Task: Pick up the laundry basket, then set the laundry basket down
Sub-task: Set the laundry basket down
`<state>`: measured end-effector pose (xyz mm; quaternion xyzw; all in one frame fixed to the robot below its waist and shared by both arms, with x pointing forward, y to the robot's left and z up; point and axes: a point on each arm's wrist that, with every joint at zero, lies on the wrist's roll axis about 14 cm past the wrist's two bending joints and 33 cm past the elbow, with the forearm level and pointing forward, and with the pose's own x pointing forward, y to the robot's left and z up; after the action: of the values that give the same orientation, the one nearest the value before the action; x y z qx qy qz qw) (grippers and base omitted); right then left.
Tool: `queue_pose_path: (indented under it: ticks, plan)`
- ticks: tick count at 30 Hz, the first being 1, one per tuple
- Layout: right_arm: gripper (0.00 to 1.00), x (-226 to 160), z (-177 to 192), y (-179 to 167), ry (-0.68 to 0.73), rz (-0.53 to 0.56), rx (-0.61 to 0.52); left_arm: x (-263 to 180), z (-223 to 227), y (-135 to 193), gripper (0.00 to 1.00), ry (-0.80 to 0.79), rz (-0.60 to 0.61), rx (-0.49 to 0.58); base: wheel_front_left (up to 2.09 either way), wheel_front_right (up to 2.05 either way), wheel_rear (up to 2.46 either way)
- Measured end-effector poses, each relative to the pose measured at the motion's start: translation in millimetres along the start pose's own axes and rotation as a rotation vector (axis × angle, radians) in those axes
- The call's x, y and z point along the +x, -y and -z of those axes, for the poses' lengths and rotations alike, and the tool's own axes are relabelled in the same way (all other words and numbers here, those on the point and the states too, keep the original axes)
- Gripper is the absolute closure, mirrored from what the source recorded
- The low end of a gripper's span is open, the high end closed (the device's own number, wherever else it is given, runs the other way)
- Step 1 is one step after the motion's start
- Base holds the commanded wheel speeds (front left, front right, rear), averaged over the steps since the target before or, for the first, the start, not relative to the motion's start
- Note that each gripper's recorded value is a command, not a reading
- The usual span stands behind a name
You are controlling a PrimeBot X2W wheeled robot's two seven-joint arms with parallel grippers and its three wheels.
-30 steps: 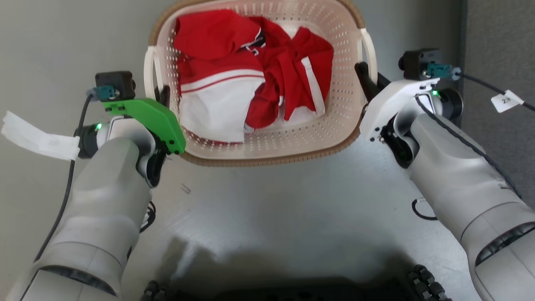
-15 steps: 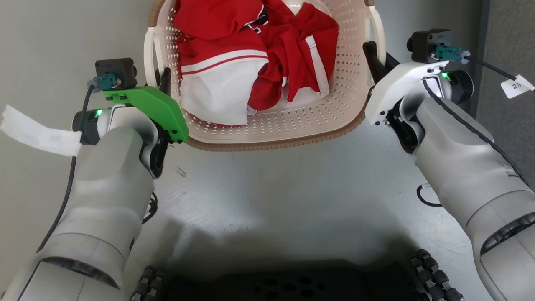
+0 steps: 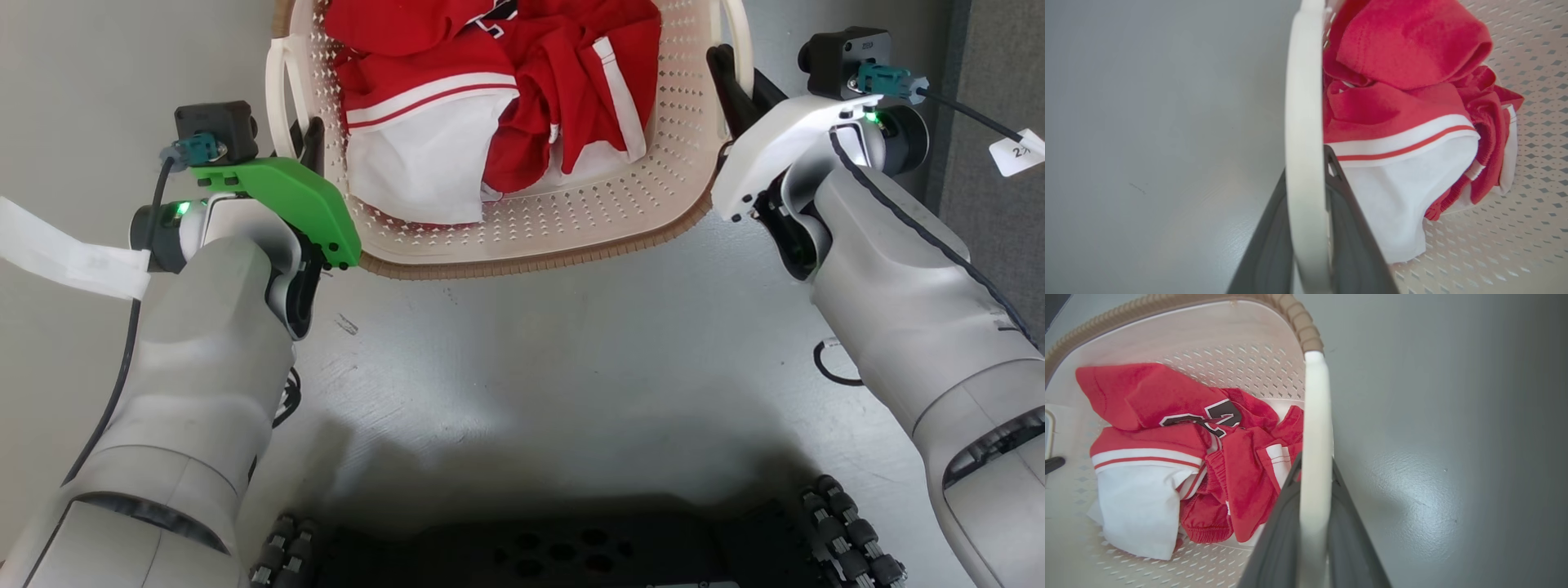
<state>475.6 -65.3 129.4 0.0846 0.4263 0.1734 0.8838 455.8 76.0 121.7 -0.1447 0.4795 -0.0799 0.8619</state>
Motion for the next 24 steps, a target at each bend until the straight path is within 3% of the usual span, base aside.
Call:
queue_pose_path:
  ticks: [19, 20, 21, 22, 23, 24]
  plan:
    - [1.0, -0.3, -1.6, -0.1, 0.004, 0.005, 0.003, -0.7, 0.6, 0.4, 0.99, -0.008, 0.011, 0.015, 0.0, 0.0, 0.0]
    - [1.0, -0.6, -1.5, -0.1, 0.003, 0.007, 0.004, -0.9, 0.2, 0.8, 0.2, -0.008, 0.011, 0.015, 0.0, 0.0, 0.0]
    - [0.74, -1.0, -1.6, 0.1, 0.003, 0.008, 0.003, -1.4, -0.3, 0.7, 0.0, -0.007, 0.011, 0.016, 0.0, 0.0, 0.0]
    - [0.06, -1.3, -2.2, 0.2, 0.003, 0.008, 0.002, -2.0, -0.5, -0.4, 0.0, -0.008, 0.008, 0.016, 0.0, 0.0, 0.0]
    - [0.0, -2.0, -2.7, 1.7, 0.004, 0.012, 0.003, -2.9, -0.8, -2.7, 0.0, -0.008, 0.003, 0.019, 0.0, 0.0, 0.0]
    - [0.0, -3.2, -2.5, 4.4, 0.003, 0.018, 0.001, -3.9, -1.3, -5.8, 0.0, -0.009, -0.004, 0.023, 0.0, 0.0, 0.0]
